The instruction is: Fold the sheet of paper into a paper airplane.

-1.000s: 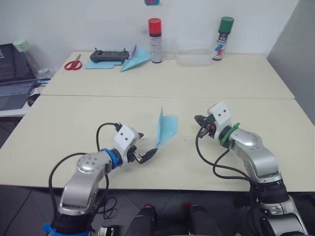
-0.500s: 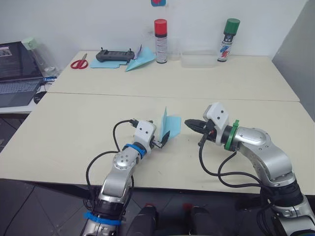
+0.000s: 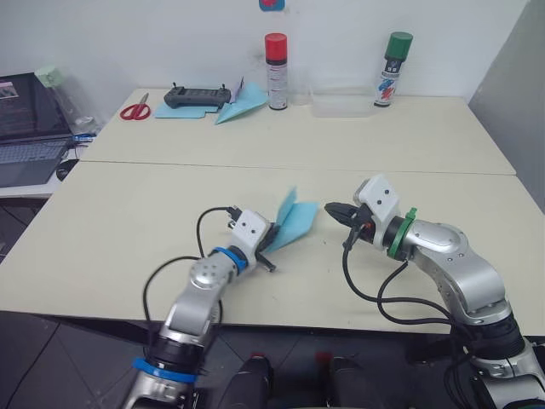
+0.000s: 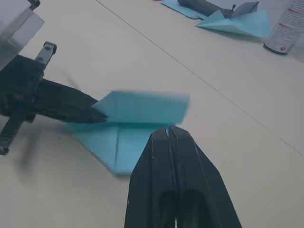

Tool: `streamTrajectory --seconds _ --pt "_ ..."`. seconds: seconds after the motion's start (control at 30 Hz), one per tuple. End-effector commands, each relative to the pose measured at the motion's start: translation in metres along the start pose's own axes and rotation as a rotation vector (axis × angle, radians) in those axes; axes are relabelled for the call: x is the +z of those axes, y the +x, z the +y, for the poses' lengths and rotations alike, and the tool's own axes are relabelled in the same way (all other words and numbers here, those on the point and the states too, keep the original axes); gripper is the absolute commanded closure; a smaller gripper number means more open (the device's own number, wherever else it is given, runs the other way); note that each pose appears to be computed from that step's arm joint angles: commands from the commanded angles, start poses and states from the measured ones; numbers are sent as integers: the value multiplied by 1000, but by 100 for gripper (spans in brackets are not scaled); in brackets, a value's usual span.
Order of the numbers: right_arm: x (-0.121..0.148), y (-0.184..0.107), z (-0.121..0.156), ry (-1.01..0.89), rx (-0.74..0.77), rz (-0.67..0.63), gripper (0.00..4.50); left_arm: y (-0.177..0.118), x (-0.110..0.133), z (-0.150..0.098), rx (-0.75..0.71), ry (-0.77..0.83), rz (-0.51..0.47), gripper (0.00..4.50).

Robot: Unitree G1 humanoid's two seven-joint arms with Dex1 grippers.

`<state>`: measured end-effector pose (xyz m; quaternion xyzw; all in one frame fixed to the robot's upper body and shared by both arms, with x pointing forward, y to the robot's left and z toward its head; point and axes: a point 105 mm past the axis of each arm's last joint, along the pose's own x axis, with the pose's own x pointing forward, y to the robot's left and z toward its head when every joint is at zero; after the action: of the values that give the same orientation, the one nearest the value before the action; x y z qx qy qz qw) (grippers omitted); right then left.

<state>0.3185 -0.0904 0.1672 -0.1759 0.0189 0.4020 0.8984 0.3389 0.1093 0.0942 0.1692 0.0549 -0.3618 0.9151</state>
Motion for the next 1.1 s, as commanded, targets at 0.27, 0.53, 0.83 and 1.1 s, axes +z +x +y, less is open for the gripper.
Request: streamTrajectory --seconds 0.27,0.53,0.83,1.1 --pt "22 -26 -15 -21 71 -50 450 -39 29 16 -724 374 -21 445" --pt "8 -34 -9 33 142 12 450 -20 18 1 -961 575 0 445" --pt "4 -37 -5 37 121 30 450 2 23 -15 -949 467 -82 445" --pt "0 -37 0 33 135 41 450 -5 19 -22 -918 437 -79 394"
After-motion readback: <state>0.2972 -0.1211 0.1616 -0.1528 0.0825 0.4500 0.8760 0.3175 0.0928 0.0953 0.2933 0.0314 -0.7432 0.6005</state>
